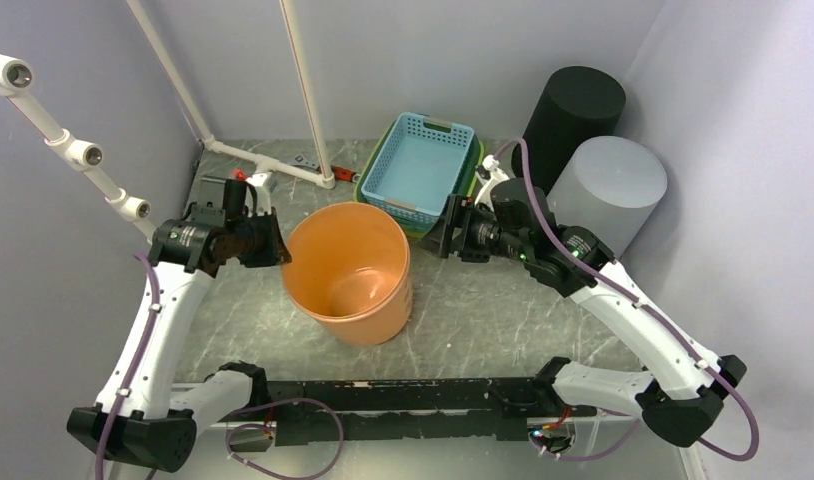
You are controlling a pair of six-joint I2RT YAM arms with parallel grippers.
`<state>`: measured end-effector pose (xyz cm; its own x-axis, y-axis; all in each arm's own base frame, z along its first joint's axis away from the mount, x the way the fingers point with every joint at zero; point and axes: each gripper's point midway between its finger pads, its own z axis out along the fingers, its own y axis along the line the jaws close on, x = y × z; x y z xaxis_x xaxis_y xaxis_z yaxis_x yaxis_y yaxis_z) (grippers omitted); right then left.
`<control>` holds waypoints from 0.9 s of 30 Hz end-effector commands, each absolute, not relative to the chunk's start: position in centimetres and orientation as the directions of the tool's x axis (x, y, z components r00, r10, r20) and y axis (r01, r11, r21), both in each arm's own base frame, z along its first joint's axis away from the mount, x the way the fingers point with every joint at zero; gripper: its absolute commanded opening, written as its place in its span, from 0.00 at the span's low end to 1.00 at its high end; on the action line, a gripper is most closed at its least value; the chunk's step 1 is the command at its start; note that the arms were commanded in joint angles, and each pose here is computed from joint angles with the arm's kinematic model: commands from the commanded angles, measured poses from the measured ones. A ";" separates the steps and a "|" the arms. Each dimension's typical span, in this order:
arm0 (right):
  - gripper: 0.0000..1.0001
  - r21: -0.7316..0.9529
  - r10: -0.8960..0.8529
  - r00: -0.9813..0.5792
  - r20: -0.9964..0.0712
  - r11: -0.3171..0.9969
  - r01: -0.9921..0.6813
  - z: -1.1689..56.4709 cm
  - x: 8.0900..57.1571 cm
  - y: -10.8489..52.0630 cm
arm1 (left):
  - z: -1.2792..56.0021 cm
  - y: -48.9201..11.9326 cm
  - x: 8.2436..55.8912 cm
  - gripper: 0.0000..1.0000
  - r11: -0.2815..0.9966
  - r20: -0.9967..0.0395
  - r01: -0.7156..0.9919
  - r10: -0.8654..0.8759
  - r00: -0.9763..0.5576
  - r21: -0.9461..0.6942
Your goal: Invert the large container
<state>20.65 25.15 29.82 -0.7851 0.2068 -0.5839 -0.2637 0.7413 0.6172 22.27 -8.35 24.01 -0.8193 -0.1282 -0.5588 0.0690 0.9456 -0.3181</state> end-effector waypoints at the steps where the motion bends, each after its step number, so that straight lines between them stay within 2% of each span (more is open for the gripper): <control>1: 0.71 0.682 0.246 -0.755 -0.608 0.648 -0.339 33.3 20.7 26.7 | 25.3 -10.6 23.3 0.03 0.931 -0.597 0.119 -0.121 -0.793 -0.346; 4: 0.68 0.677 0.196 -0.791 -0.580 0.656 -0.334 31.7 20.7 27.6 | 25.0 -11.6 23.6 0.03 0.929 -0.592 0.127 -0.113 -0.798 -0.349; 6: 0.61 0.653 0.160 -0.818 -0.552 0.693 -0.305 30.2 21.1 27.9 | 25.0 -12.0 23.7 0.03 0.925 -0.591 0.132 -0.113 -0.799 -0.356; 9: 0.56 0.606 0.127 -0.840 -0.527 0.749 -0.267 28.7 21.4 27.4 | 25.3 -12.1 23.8 0.03 0.923 -0.598 0.133 -0.120 -0.793 -0.362; 13: 0.54 0.586 0.096 -0.844 -0.527 0.760 -0.280 28.3 21.3 27.3 | 25.4 -12.3 23.8 0.03 0.918 -0.603 0.151 -0.111 -0.790 -0.366; 19: 0.40 0.539 0.048 -0.851 -0.522 0.792 -0.286 27.7 21.6 27.2 | 25.5 -12.6 23.8 0.03 0.914 -0.597 0.166 -0.098 -0.796 -0.371; 27: 0.35 0.485 0.001 -0.865 -0.503 0.828 -0.281 26.4 21.9 27.1 | 25.2 -13.2 24.1 0.07 0.903 -0.585 0.170 -0.105 -0.804 -0.395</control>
<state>21.72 27.43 26.02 -0.8752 0.0260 -0.4830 -0.2653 0.8091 0.5243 23.05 -11.55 23.24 -0.8356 -0.0708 -0.5448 0.1293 0.9385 -0.3202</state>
